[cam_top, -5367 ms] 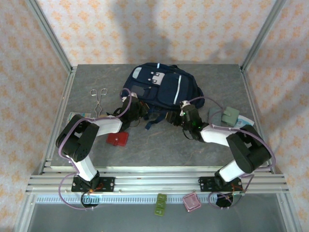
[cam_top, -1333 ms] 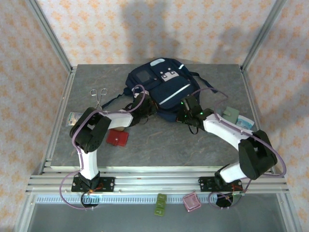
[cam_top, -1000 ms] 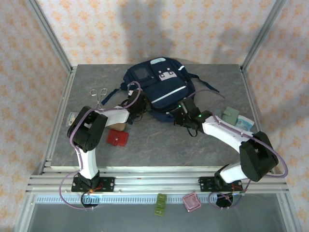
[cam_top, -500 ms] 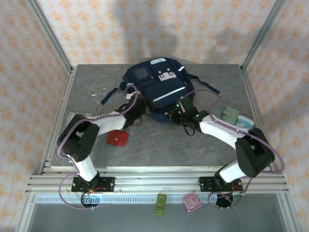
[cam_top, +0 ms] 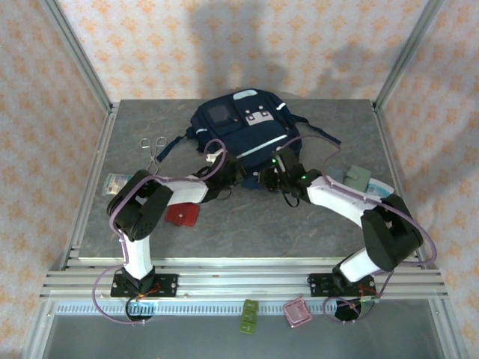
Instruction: Pack books, pencil case, and school supplies into a backpack
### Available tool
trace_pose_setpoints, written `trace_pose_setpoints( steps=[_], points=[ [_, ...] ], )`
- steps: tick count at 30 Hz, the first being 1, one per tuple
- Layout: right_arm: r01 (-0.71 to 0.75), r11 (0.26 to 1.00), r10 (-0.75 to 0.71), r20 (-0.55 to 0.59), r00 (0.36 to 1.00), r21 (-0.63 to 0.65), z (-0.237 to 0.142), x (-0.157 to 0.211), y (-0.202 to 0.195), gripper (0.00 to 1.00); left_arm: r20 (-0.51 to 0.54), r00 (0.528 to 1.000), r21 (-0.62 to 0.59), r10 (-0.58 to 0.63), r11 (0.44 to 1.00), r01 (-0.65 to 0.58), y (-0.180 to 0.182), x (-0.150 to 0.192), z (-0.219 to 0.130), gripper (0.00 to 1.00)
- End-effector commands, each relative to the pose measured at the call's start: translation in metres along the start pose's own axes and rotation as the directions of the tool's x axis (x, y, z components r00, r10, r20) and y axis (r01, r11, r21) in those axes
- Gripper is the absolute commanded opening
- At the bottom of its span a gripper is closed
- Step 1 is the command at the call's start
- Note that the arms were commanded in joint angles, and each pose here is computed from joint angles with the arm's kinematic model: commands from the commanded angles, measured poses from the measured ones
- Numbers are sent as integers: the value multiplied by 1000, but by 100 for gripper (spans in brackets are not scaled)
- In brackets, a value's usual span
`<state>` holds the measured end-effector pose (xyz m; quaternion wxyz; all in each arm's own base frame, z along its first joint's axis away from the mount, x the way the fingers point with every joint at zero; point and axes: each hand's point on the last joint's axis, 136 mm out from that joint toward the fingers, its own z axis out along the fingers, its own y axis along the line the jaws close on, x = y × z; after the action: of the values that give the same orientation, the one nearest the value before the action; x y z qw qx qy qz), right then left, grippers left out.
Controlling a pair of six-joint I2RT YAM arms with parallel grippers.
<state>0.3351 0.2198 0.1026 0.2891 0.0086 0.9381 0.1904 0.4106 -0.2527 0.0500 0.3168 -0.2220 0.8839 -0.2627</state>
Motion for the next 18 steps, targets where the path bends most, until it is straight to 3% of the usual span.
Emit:
trace_pose_setpoints(
  steps=[1,6,14,18],
  points=[
    [28,999,-27,59,998,-29,3,-25,10,42,29,1000,-16,0,1000,0,3,-8,7,13],
    [59,995,-58,14,998,-84,22,-21,20,41,28,1000,-10,6,1000,-6,7,-5,2,0],
    [37,996,-35,19,999,-82,45,-27,8,41,11,1000,16,26,1000,-26,2,-2,1,0],
    [38,982,-39,-7,999,-183,50,-21,22,42,9,1000,27,25,999,-25,1,-2,1,0]
  ],
)
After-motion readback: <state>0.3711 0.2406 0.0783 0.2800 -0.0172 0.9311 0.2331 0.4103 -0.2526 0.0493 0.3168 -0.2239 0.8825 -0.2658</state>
